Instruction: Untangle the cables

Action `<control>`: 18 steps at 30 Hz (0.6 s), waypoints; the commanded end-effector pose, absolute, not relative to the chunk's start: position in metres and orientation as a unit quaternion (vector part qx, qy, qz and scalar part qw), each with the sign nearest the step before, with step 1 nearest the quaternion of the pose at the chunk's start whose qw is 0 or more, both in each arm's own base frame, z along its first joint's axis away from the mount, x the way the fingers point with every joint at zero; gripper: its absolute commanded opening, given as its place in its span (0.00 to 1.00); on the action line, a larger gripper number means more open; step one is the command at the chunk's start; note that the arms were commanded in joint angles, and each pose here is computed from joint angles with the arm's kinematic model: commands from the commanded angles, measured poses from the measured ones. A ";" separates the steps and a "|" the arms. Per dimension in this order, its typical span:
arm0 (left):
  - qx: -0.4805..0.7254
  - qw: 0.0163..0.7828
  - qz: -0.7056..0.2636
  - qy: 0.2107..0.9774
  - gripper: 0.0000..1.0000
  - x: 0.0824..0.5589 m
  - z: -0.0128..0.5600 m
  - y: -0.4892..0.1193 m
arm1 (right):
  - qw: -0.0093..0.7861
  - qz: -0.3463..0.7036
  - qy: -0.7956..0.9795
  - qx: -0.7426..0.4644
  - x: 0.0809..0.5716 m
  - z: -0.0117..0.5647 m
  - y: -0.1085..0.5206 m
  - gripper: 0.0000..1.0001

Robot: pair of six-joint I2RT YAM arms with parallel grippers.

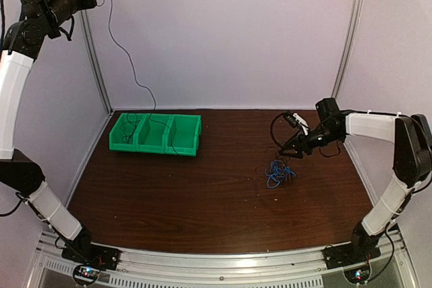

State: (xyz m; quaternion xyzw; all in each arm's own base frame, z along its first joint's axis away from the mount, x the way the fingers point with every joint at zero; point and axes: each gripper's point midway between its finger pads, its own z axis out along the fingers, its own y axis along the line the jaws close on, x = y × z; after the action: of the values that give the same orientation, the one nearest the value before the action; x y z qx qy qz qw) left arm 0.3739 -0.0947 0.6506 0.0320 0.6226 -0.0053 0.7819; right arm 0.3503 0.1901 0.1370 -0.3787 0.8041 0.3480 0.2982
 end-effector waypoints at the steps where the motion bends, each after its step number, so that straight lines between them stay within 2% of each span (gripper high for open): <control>1: 0.015 0.832 -0.008 0.555 0.00 0.362 0.694 -0.085 | 0.293 0.361 0.802 -0.376 0.348 0.135 0.192 0.69; 5: -0.006 0.859 -0.003 0.512 0.00 0.349 0.719 -0.076 | 0.293 0.360 0.802 -0.376 0.348 0.134 0.191 0.70; 15: -0.057 0.898 0.102 0.423 0.00 0.328 0.757 -0.042 | 0.292 0.349 0.808 -0.375 0.349 0.131 0.189 0.70; 18: -0.048 0.894 0.091 0.437 0.00 0.340 0.748 -0.048 | 0.289 0.348 0.809 -0.374 0.348 0.129 0.188 0.70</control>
State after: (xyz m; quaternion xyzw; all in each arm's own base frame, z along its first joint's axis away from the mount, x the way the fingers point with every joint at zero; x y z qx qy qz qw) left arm 0.3488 -0.0592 0.7348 -0.0257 0.4714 0.0759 0.8783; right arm 0.3496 0.1900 0.1339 -0.3774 0.8056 0.3492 0.2942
